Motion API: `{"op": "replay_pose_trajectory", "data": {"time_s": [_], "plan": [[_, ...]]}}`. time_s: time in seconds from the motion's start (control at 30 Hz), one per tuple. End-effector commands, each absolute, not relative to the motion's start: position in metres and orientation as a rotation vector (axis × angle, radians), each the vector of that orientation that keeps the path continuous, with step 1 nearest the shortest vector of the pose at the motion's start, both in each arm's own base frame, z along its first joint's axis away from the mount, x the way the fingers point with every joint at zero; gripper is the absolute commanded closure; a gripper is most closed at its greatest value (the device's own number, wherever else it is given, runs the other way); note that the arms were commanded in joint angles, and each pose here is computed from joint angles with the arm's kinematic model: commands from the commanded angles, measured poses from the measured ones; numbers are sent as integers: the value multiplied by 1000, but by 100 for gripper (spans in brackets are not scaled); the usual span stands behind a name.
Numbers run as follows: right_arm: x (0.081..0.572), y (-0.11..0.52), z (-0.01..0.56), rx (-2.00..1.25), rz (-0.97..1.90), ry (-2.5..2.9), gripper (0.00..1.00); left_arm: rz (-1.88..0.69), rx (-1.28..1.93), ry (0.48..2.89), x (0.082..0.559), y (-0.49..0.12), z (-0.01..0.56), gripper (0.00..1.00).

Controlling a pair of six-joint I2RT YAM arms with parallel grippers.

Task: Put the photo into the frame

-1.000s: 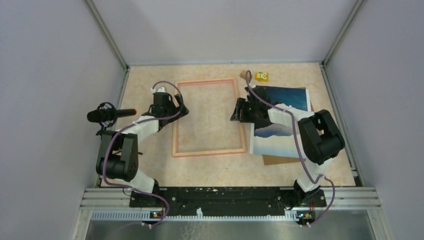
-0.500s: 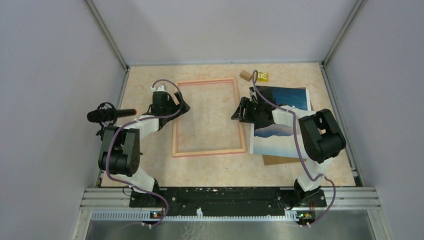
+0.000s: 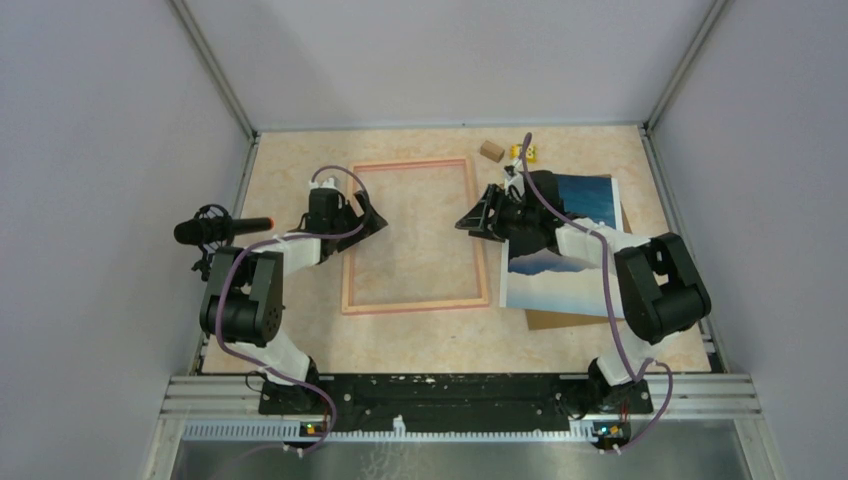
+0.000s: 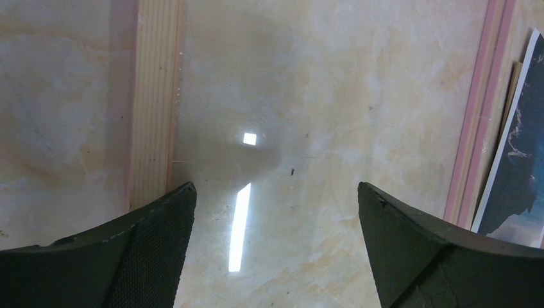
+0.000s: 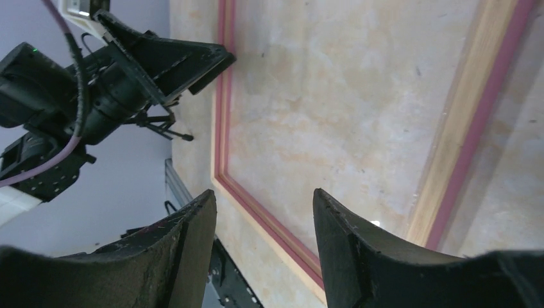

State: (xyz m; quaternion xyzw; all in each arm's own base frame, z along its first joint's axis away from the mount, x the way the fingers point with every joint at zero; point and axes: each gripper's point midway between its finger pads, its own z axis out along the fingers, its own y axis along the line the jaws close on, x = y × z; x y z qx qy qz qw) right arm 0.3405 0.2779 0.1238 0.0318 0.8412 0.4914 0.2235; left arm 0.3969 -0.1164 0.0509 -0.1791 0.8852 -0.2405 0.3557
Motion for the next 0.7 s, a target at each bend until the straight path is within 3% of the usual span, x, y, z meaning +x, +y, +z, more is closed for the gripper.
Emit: {"op": "replay_pose_trajectory", "data": {"time_s": [0.0, 0.23, 0.5, 0.67], "plan": [[355, 262, 125, 65, 1147, 2322, 43, -590, -439, 2312, 388, -111, 47, 2], [368, 241, 90, 37, 897, 2435, 37, -579, -330, 2236, 391, -111, 91, 2], [360, 248, 77, 58, 964, 2465, 32, -615, -361, 2177, 383, -111, 123, 2], [363, 242, 76, 52, 897, 2447, 19, -745, -415, 2168, 368, -124, 133, 2]]}}
